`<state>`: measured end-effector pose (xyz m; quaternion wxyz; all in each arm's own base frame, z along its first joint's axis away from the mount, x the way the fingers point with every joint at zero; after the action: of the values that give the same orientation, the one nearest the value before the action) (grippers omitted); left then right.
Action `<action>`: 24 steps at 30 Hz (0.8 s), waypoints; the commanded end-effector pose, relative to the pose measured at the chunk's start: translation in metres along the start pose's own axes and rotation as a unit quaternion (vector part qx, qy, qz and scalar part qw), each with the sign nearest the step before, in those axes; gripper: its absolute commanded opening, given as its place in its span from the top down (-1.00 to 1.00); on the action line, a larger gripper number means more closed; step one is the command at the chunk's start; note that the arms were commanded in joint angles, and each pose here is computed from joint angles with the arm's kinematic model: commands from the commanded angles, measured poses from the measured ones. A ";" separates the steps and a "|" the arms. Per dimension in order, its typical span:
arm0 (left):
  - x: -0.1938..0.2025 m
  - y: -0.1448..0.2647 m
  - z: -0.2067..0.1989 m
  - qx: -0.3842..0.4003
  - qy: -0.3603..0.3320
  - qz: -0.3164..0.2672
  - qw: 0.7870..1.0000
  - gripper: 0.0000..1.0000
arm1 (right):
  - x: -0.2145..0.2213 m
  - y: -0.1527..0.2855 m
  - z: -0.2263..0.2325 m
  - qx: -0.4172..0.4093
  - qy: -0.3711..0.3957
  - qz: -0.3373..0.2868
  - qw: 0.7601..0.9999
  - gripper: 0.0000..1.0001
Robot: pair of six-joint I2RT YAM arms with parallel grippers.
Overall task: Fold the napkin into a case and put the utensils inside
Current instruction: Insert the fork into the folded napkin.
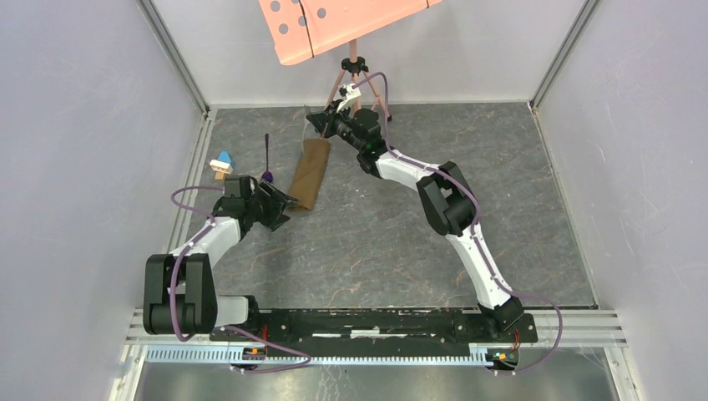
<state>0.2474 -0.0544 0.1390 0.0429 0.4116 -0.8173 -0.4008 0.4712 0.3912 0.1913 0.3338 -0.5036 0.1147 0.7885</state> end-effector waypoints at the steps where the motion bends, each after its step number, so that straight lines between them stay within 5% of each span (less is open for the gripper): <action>1: -0.007 -0.014 0.001 -0.006 0.065 -0.040 0.997 -0.28 | -0.014 -0.018 -0.006 0.012 0.022 -0.026 0.999 1.00; 9: -0.014 -0.033 0.003 0.000 0.086 -0.042 0.995 -0.15 | 0.012 -0.021 -0.023 0.025 0.018 0.000 1.000 1.00; 17: -0.014 -0.045 0.013 -0.015 0.081 -0.048 0.995 -0.22 | 0.026 -0.016 -0.025 0.021 -0.001 0.021 1.000 1.00; 24: -0.012 -0.054 0.021 -0.020 0.079 -0.050 0.995 0.07 | 0.037 -0.004 -0.018 0.025 -0.030 0.032 0.999 1.00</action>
<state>0.2786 -0.0528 0.0971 0.1009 0.4654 -0.7903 -0.3855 0.4852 0.3983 0.1322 0.3153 -0.4720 0.1669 0.8062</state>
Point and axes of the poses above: each gripper's point midway between its finger pads, its own y axis back along the fingers, its own z axis along the line the jaws close on, x = y × z, the point moved 10 cm from there along y, back along the fingers, and after that the axes turned 5 degrees about -y, right-handed, at the moved point
